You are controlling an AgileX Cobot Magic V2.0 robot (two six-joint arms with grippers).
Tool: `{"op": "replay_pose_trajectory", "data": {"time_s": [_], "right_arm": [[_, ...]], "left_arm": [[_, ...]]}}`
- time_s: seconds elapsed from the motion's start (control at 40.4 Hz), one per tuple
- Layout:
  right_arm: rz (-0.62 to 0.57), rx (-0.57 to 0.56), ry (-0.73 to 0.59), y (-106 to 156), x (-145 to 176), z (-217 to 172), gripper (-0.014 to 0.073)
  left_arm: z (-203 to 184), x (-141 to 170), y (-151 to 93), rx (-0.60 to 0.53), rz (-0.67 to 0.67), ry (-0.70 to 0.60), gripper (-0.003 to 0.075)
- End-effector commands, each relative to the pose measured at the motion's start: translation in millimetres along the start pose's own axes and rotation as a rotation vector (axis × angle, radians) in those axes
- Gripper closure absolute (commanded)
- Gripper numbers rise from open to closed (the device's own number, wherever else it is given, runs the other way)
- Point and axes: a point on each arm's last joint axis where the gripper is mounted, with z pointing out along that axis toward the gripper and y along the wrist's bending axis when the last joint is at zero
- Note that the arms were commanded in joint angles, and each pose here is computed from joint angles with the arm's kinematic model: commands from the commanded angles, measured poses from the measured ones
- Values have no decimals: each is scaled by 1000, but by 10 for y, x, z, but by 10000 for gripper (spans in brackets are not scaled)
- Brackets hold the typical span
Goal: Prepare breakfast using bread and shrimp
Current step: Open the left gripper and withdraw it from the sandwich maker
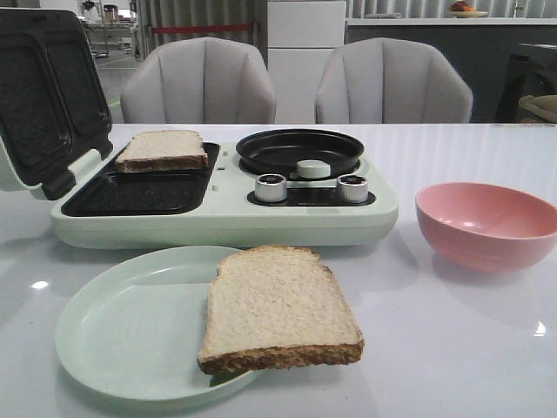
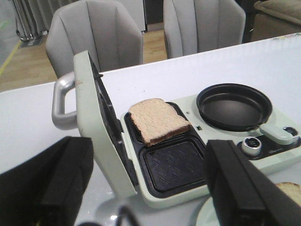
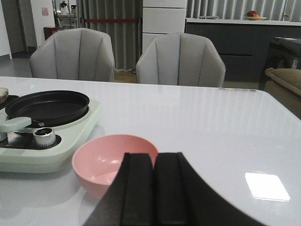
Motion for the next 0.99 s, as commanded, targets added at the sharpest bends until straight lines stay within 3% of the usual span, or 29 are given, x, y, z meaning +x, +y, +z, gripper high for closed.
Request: {"op": "replay_pose_trajectory", "data": {"time_s": [0.0,0.247,0.594,0.817,0.965], "right_arm": [[-16,-1,-124,3,-111,-23,629],[-16,-1,-124,3,-111,-23,629],[-16,-1,-124,3,-111,-23,629],[-16,-1,-124,3,-111,-23,629],[23,-5,-205,4,-189,-36,629]], "left_arm": [[-157,-40,-19,22,-76,-97,176],[-432,270,-58,59,-152,-153,176],[-496,816,-77,59,-159,-145,177],[-502,850,-75,56,-160,-166,236],[-502,851,-78,62,-149,-166,276]]}}
